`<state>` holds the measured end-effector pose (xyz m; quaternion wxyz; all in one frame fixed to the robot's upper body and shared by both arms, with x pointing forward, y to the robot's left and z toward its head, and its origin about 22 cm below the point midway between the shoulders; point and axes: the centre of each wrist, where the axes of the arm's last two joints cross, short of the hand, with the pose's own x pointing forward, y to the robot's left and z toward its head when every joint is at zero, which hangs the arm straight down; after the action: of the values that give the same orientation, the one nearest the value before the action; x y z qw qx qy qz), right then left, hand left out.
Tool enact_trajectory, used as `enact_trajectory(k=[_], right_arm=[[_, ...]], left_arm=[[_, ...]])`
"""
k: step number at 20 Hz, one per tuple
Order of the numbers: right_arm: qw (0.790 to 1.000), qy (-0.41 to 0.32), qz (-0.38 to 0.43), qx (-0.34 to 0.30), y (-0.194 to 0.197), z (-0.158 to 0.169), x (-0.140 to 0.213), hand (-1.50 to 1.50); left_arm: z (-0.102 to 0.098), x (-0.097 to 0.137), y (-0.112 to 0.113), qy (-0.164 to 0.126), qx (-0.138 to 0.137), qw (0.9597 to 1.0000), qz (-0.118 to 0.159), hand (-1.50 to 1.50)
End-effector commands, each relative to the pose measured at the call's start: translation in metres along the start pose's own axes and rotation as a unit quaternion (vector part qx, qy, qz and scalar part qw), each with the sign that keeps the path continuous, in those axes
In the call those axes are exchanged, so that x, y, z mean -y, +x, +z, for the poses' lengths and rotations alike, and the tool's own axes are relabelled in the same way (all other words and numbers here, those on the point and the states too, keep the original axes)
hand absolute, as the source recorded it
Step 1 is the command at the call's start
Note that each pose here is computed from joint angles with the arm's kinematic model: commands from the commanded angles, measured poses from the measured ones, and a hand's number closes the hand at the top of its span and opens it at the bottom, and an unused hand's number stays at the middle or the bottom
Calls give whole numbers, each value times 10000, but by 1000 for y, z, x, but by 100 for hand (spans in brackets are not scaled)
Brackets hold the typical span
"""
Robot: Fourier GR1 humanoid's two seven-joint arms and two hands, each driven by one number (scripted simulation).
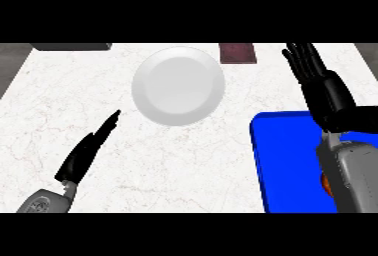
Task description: Pick the tomato from the tray and place it in the plate
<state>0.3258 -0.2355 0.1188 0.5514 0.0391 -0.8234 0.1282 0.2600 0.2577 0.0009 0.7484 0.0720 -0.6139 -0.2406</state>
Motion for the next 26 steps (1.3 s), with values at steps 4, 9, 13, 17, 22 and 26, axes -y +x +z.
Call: enact_trajectory(k=[4, 9, 13, 17, 22, 26], right_arm=[[9584, 2568, -750, 996, 12, 29, -59, 150], [9050, 3014, 2755, 1193, 51, 36, -22, 150], [9689, 2163, 829, 874, -34, 141, -38, -150], [9763, 1759, 52, 1263, -51, 199, -23, -150], [9677, 1559, 372, 1944, -30, 221, 29, -150], [9593, 1574, 1439, 1850, 16, 208, 77, -150]], left_arm=[[-10, -33, 49, 788, 1199, 9890, 363, 0], [-11, -54, 60, 1315, 1415, 9780, 786, 0], [-5, -67, 71, 1404, 1678, 9719, 865, 0], [-2, -75, 81, 1454, 1676, 9704, 950, 0], [3, -72, 86, 1280, 1722, 9730, 851, 0], [4, -91, 77, 1322, 1638, 9722, 1023, 0]])
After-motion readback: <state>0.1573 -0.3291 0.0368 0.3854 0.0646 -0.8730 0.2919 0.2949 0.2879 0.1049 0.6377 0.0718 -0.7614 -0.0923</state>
